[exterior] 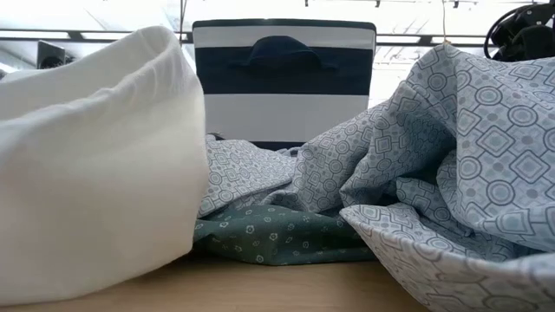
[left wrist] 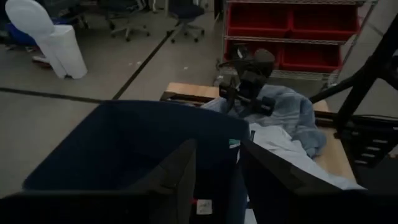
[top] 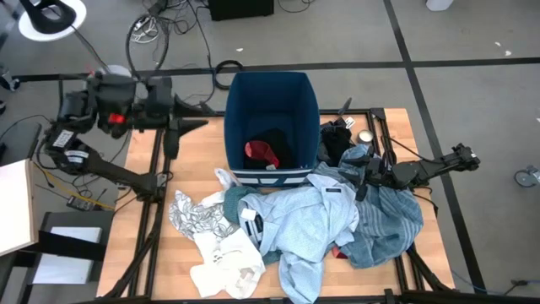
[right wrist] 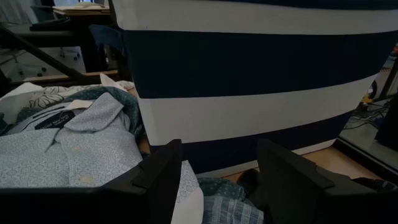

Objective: Sort clothes
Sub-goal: Put the right black boxer into the blue bin

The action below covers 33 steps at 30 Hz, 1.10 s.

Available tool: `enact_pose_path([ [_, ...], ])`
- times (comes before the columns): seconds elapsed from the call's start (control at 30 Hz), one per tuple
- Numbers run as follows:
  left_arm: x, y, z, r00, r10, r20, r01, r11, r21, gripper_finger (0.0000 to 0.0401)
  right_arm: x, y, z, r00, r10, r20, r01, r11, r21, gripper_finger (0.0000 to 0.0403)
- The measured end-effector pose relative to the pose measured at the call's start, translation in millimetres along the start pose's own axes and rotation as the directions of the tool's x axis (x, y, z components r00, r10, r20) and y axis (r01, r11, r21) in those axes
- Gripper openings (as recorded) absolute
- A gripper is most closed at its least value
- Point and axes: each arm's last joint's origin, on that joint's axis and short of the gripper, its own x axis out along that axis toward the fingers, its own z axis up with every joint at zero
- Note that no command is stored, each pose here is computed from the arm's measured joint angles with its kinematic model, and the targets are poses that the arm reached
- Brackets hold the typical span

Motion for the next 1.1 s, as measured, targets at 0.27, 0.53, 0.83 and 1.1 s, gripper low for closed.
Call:
enact_pose_path([
  [0.27, 19, -2, -77, 1.0, 0.019, 0.015, -0.019, 0.999, -0.038, 0.0132, 0, 0, 0, 1.0, 0.0, 0.0, 0.0, 1.0, 0.0, 0.021],
  [0.53, 36, 0, -155, 0.99, 0.014, 0.139, 0.001, 0.994, -0.107, 0.0132, 0, 0, 0, 1.0, 0.0, 0.0, 0.0, 1.0, 0.001, 0.021],
  [0.83, 64, -2, -221, 0.987, -0.011, 0.163, 0.04, 0.983, -0.178, 0.0132, 0, 0, 0, 1.0, 0.0, 0.0, 0.0, 1.0, 0.0, 0.021],
  [1.1, 84, -8, -260, 0.982, -0.047, 0.182, 0.087, 0.972, -0.218, 0.0132, 0, 0, 0, 1.0, 0.0, 0.001, 0.0, 1.0, 0.0, 0.021],
])
